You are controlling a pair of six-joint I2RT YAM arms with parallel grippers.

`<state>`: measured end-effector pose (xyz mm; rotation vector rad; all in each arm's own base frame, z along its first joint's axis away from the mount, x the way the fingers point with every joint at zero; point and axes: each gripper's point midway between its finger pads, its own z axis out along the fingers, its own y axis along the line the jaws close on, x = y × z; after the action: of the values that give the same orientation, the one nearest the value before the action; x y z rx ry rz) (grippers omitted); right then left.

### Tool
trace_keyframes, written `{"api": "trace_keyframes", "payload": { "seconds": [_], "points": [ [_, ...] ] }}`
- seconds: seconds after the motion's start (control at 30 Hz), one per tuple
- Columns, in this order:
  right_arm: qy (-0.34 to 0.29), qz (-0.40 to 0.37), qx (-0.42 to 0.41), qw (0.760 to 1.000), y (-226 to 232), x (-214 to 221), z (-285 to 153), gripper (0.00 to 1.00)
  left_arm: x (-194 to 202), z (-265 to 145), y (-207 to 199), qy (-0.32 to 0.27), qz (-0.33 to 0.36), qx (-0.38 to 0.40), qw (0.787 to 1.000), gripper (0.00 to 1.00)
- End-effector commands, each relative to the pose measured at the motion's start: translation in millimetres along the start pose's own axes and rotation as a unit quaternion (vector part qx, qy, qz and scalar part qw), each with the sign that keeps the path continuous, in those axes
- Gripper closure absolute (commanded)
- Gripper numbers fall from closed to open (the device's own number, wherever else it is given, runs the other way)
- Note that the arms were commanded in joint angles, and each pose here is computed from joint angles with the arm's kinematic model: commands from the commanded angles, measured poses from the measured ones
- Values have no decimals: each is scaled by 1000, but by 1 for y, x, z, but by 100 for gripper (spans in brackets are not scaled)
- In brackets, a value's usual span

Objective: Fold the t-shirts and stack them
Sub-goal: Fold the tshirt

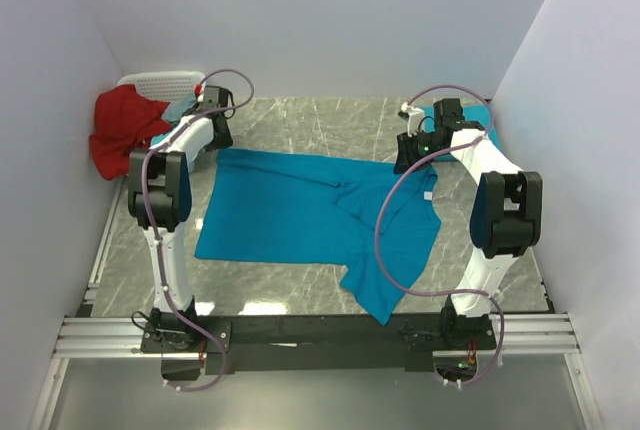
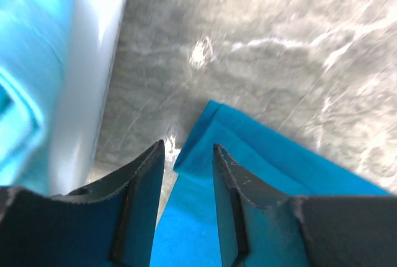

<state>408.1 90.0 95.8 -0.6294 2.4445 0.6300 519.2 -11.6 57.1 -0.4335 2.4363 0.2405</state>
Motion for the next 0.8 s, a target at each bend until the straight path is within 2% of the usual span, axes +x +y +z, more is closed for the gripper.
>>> {"api": "trace_keyframes", "payload": {
  "seconds": [0.0, 0.43, 0.63, 0.77],
  "points": [
    [-18, -10, -5, 1000, 4, -11, -10, 65, -27, -12, -10, -25, -15, 27, 999, 57],
    [-14, -10, -6, 1000, 2, -8, -8, 65, -19, 6, -24, 2, 5, 48, 999, 54],
    [-14, -10, -7, 1000, 3, -8, -8, 65, -3, 18, -23, 26, 13, 41, 999, 58],
    [-13, -9, -7, 1000, 2, -8, -8, 65, 2, 19, -21, 30, 14, 38, 999, 67]
  ]
}}
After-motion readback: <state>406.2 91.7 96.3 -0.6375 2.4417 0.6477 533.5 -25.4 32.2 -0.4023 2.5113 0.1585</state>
